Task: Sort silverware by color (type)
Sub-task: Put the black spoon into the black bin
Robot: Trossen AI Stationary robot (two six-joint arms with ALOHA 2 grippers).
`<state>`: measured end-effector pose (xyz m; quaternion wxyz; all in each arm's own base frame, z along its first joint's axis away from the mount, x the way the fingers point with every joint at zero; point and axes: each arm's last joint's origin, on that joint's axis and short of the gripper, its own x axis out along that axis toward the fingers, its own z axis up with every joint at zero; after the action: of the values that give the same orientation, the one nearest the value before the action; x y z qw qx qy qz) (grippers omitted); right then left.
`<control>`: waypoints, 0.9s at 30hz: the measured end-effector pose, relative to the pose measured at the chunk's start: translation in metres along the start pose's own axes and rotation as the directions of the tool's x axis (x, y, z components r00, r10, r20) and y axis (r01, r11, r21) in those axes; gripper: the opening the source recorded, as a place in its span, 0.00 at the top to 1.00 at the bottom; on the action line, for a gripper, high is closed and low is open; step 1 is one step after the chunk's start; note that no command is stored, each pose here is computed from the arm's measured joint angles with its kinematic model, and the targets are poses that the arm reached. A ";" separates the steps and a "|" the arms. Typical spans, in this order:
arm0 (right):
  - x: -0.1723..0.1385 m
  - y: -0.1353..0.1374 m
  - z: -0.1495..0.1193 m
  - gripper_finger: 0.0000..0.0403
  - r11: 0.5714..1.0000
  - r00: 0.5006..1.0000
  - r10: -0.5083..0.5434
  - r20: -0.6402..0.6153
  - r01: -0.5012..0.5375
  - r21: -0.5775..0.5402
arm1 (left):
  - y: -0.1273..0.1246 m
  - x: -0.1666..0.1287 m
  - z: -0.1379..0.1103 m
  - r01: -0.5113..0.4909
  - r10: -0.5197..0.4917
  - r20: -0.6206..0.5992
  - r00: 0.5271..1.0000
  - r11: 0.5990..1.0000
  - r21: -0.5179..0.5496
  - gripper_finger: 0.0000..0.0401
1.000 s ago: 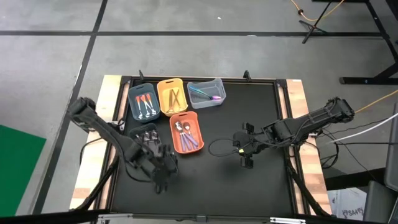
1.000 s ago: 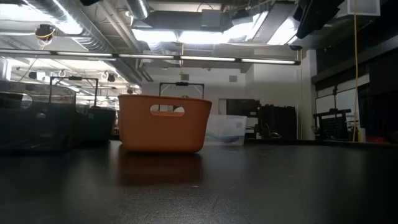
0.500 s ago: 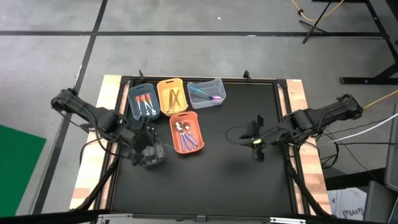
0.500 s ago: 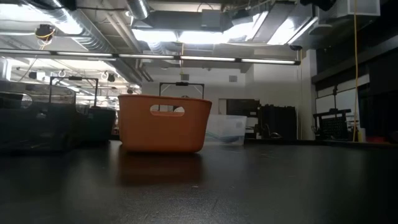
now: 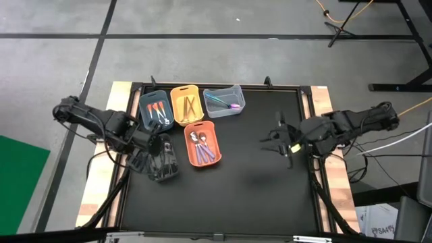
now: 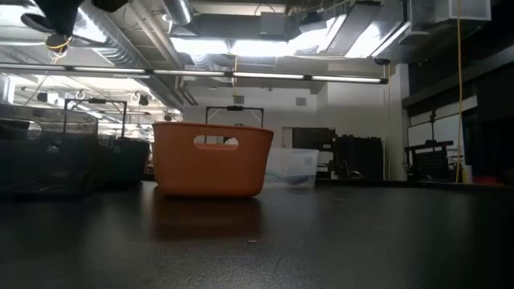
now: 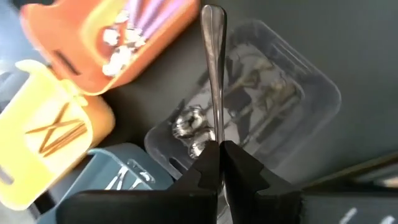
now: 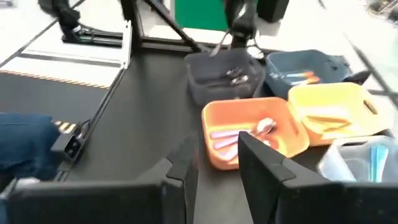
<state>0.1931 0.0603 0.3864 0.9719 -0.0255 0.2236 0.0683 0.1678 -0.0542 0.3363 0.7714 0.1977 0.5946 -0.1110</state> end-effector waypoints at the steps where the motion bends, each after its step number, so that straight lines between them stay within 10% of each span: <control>1: 0.000 -0.004 0.001 0.75 1.000 1.000 -0.010 0.009 0.010 -0.006 | 0.000 0.003 -0.001 0.019 -0.019 -0.009 1.000 1.000 0.024 0.99; 27: 0.000 -0.037 -0.096 0.75 0.988 0.965 -0.106 0.241 0.074 0.136 | -0.016 0.127 -0.032 0.190 -0.169 -0.109 0.980 0.954 0.231 0.99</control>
<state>0.1570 0.0159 0.3011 0.9940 0.0343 0.1032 0.0125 0.1678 -0.0464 0.2044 0.7015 0.2395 0.6257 -0.2430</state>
